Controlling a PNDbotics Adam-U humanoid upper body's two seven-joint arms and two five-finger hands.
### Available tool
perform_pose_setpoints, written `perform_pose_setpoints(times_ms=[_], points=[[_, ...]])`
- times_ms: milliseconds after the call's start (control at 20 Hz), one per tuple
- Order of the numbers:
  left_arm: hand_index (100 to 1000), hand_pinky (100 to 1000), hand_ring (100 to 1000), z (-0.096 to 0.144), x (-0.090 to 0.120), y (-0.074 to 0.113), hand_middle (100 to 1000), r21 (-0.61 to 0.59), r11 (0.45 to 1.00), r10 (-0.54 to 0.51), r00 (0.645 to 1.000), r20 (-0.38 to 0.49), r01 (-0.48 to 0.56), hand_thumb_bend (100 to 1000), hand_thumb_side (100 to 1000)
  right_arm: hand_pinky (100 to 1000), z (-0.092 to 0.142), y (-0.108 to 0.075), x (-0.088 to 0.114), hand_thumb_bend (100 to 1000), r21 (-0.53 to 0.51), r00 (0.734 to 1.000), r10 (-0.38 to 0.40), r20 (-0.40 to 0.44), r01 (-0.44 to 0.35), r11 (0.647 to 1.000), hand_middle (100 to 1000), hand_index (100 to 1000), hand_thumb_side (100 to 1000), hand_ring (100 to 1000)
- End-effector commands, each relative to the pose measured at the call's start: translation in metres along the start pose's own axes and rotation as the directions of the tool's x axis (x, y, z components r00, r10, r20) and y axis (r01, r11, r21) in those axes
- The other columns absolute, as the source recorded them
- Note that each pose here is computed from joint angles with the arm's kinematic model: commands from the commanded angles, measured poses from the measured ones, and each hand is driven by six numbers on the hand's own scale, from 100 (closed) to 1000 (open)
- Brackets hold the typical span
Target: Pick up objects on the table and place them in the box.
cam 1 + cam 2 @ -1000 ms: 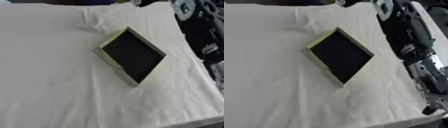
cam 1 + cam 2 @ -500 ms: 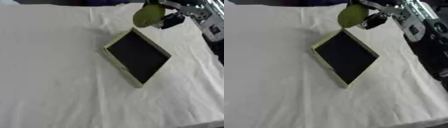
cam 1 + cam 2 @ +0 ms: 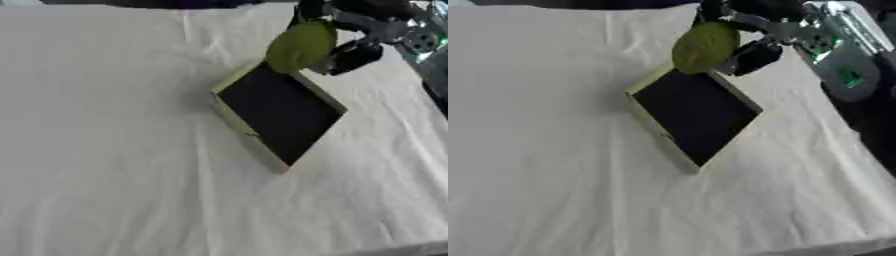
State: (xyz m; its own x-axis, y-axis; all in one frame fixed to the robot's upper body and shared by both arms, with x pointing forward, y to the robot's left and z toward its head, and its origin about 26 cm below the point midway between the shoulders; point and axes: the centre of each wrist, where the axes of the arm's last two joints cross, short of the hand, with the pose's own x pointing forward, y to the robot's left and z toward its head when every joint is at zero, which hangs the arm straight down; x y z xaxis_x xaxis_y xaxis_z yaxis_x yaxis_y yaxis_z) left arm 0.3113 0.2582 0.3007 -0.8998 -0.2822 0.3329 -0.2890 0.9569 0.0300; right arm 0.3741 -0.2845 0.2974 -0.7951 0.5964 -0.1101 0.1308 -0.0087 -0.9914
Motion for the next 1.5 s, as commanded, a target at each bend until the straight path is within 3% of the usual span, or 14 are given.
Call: perform_pose_setpoints(times_ms=[50, 500, 850, 1050, 1250, 1350, 1500], points=[[732, 758, 862, -0.005, 0.005, 0.002, 660, 0.005, 1.0, -0.002, 1.0, 0.024, 0.002, 187, 526, 679, 0.005, -0.009, 0.005, 100, 0.034, 1.0, -0.004, -0.003, 0.004, 0.999, 482, 668, 100, 589], [731, 758, 861, -0.004, 0.005, 0.002, 657, 0.011, 1.0, 0.002, 1.0, 0.021, -0.002, 187, 527, 692, 0.003, 0.013, 0.004, 100, 0.121, 1.0, -0.002, -0.022, 0.005, 0.993, 524, 701, 100, 599], [731, 759, 859, -0.004, 0.005, 0.002, 657, 0.013, 1.0, 0.004, 1.0, 0.022, -0.004, 190, 523, 730, 0.002, 0.028, 0.001, 215, 0.163, 0.999, 0.005, -0.035, 0.001, 0.987, 639, 796, 107, 693], [731, 760, 860, -0.004, 0.005, 0.002, 657, 0.014, 1.0, 0.004, 1.0, 0.022, -0.004, 190, 524, 780, 0.002, 0.029, 0.003, 324, 0.176, 1.0, 0.024, 0.003, -0.024, 0.984, 772, 874, 248, 778], [731, 760, 859, -0.004, 0.005, 0.002, 657, 0.014, 1.0, 0.003, 1.0, 0.021, -0.003, 190, 522, 825, 0.004, 0.027, 0.005, 428, 0.192, 0.997, 0.06, 0.051, -0.069, 0.979, 815, 884, 373, 839], [731, 760, 859, -0.004, 0.005, 0.002, 657, 0.014, 1.0, 0.002, 1.0, 0.022, -0.003, 190, 521, 831, 0.006, 0.026, 0.004, 453, 0.192, 0.996, 0.067, 0.064, -0.079, 0.978, 828, 895, 408, 847], [731, 761, 860, -0.004, 0.005, 0.002, 657, 0.014, 1.0, 0.002, 1.0, 0.021, -0.003, 191, 521, 828, 0.009, 0.02, 0.005, 457, 0.162, 0.994, 0.074, 0.076, -0.086, 0.983, 823, 896, 391, 842]])
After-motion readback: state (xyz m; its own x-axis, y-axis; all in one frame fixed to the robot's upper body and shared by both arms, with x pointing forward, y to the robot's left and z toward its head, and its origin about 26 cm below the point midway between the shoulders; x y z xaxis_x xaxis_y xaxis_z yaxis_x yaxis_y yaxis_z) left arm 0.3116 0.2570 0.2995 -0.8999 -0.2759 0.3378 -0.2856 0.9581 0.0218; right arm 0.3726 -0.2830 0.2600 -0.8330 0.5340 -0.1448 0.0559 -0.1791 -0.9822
